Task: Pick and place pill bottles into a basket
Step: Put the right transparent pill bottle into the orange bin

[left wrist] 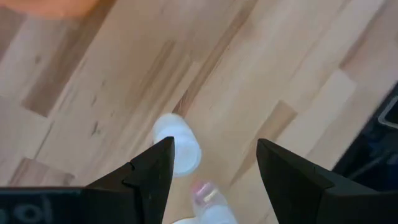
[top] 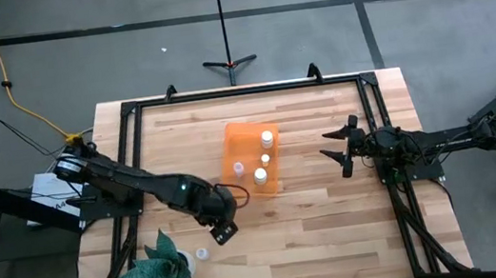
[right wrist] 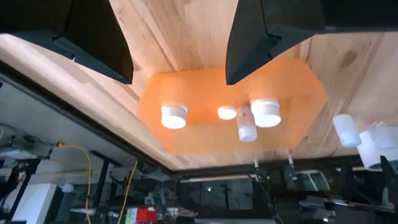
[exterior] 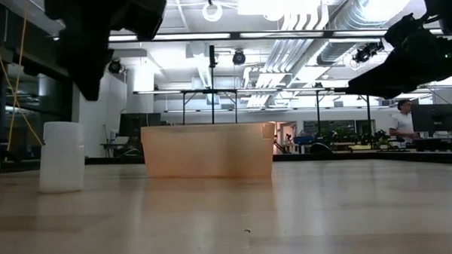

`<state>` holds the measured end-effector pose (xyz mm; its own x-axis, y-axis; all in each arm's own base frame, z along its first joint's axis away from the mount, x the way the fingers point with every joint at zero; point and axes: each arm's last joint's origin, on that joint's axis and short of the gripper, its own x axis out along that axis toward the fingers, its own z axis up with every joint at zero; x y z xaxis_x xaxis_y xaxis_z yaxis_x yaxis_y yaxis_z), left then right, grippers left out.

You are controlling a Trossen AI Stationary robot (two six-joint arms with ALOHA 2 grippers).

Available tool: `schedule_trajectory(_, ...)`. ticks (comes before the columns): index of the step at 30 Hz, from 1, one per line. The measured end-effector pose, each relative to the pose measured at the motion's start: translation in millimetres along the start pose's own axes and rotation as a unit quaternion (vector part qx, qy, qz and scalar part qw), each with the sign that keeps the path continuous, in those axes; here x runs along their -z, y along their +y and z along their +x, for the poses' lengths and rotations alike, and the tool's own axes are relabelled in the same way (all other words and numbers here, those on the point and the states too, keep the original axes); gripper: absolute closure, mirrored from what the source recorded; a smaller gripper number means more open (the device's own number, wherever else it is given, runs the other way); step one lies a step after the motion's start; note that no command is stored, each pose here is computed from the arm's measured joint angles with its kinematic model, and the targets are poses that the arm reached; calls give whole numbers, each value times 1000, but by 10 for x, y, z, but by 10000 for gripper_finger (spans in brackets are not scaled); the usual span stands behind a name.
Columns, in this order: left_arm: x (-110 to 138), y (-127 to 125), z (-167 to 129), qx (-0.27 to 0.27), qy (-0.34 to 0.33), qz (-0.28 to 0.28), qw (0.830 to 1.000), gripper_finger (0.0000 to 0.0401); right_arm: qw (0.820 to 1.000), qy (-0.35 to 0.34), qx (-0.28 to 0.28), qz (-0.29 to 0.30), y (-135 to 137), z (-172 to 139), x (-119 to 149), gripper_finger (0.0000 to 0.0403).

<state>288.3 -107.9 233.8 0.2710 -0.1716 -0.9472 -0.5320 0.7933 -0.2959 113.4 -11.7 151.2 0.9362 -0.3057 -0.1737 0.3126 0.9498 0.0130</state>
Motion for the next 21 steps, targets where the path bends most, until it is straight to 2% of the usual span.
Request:
schedule_trajectory(9, 23, 22, 281, -58, 40, -28, 997, 139, 1000, 9, 1, 1, -1, 0, 17, 156)
schedule_trajectory(15, 31, 17, 407, -62, 70, -31, 995, 139, 1000, 9, 0, 1, -1, 0, 17, 156)
schedule_trajectory(21, 26, 19, 477, -65, 81, 5, 995, 139, 1000, 9, 1, 1, -1, 0, 17, 156)
